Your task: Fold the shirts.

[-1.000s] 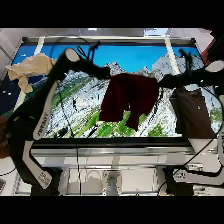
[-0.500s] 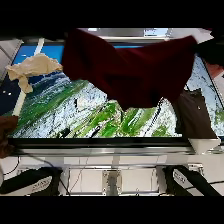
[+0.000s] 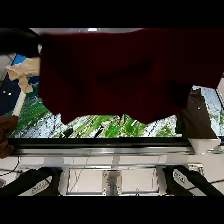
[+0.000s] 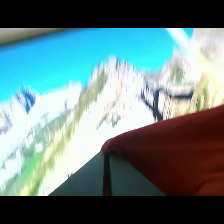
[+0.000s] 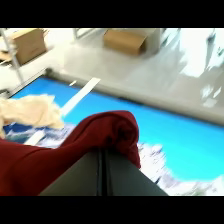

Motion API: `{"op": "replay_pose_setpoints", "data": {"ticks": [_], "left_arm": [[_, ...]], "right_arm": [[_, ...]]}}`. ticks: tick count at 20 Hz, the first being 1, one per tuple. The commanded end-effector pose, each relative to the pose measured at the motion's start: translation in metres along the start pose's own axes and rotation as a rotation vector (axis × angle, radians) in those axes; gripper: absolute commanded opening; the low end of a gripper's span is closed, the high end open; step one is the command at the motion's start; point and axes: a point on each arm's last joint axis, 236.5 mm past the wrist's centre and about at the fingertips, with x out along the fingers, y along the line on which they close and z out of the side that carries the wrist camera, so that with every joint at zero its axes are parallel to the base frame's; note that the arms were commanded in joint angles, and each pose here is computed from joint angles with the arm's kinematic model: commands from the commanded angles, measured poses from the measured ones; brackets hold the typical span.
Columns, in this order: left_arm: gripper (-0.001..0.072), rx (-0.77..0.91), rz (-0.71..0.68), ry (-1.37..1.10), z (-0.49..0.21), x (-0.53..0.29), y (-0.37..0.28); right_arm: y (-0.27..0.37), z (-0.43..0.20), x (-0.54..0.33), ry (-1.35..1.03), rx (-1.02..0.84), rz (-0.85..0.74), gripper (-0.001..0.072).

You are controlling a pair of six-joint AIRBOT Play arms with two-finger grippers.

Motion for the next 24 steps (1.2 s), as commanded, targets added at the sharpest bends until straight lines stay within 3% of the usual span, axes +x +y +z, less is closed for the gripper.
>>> {"op": "replay_pose_setpoints", "data": {"ticks": [1,5,8,9,10,11,12,17,20,22,24], "left_arm": [[0.0011,0.023,-0.043,0.361,-0.089,0.096,0.002],[0.0012,0.046,-0.047,0.501,-0.154,0.247,0.015],[0.0014,-0.035,0.070,0.448,-0.182,0.338,0.041],[0.0083,-0.067,0.104,0.400,-0.178,0.352,0.047],[0.0329,-0.076,0.125,0.342,-0.166,0.357,0.053],[0.0574,-0.061,0.147,0.286,-0.148,0.356,0.059],[0.0614,-0.023,0.183,0.243,-0.125,0.349,0.070],[0.0608,0.219,0.506,0.118,-0.003,0.225,0.148],[0.0608,0.043,0.600,0.116,-0.010,0.151,0.197],[0.0607,-0.111,0.601,0.248,-0.066,0.124,0.223],[0.0607,-0.246,0.514,0.402,-0.143,0.122,0.220]], "right_arm": [[-0.039,-0.063,0.085,0.175,0.157,0.073,0.0024],[-0.100,-0.235,0.212,0.551,0.300,0.029,0.0025],[-0.132,-0.327,0.284,0.609,0.408,-0.045,0.0043],[-0.142,-0.341,0.301,0.584,0.446,-0.067,0.0165],[-0.148,-0.345,0.313,0.547,0.472,-0.078,0.0346],[-0.154,-0.343,0.319,0.512,0.482,-0.092,0.0389],[-0.162,-0.336,0.319,0.486,0.479,-0.107,0.0390],[-0.216,-0.326,0.235,0.644,0.429,-0.234,0.0388],[-0.250,-0.359,0.129,0.956,0.437,-0.383,0.0389],[-0.253,-0.371,0.085,1.047,0.518,-0.389,0.0389],[-0.242,-0.387,0.066,1.070,0.596,-0.327,0.0389]]}}
